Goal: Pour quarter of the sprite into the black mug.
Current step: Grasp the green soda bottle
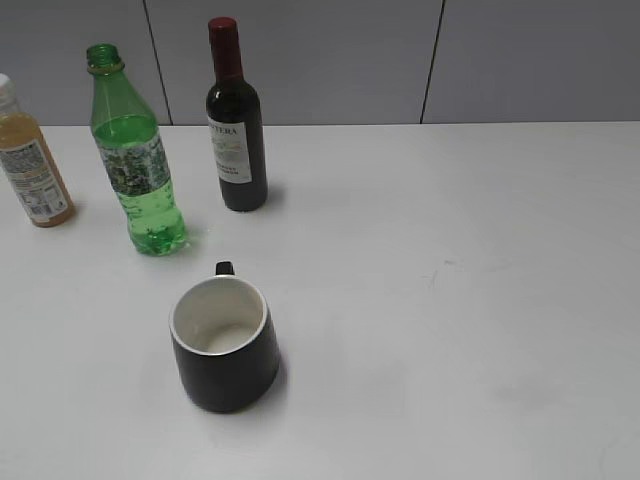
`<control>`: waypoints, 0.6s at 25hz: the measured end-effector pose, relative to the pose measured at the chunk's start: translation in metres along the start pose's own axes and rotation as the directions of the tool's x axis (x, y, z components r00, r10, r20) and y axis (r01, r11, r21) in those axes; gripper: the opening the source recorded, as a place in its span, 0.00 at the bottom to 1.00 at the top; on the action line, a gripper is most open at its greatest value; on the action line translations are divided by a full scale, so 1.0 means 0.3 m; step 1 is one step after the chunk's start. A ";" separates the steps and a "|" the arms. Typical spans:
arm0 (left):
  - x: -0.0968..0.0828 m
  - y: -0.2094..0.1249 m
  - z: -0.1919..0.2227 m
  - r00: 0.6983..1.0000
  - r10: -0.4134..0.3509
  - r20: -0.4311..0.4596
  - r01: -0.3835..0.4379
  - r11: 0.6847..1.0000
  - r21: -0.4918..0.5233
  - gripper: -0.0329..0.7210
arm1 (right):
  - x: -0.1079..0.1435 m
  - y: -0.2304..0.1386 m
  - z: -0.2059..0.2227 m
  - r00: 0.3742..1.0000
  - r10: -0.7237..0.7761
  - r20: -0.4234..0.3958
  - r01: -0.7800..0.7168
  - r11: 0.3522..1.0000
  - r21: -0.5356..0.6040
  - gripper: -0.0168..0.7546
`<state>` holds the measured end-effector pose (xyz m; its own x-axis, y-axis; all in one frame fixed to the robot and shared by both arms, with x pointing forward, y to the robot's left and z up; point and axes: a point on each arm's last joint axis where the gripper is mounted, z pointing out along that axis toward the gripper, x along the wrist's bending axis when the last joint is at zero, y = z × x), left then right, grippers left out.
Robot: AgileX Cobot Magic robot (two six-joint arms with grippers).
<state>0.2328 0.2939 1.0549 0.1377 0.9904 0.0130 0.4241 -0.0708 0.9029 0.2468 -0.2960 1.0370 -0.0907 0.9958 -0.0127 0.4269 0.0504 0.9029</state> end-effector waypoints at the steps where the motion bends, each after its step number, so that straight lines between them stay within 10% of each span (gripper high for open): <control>1: 0.000 0.000 0.000 1.000 0.000 0.000 0.000 1.000 0.000 0.36 | 0.000 0.000 0.000 1.000 0.000 0.000 0.000 1.000 0.000 0.78; 15: 0.000 0.000 0.000 1.000 0.000 0.000 0.000 1.000 0.000 0.36 | 0.000 0.001 0.000 1.000 0.000 0.000 0.000 1.000 -0.002 0.78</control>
<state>0.2328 0.2939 1.0549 0.1377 0.9904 0.0130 0.4241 -0.0708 0.9029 0.2469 -0.2960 1.0372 -0.0906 0.9958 -0.0128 0.4247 0.0502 0.9039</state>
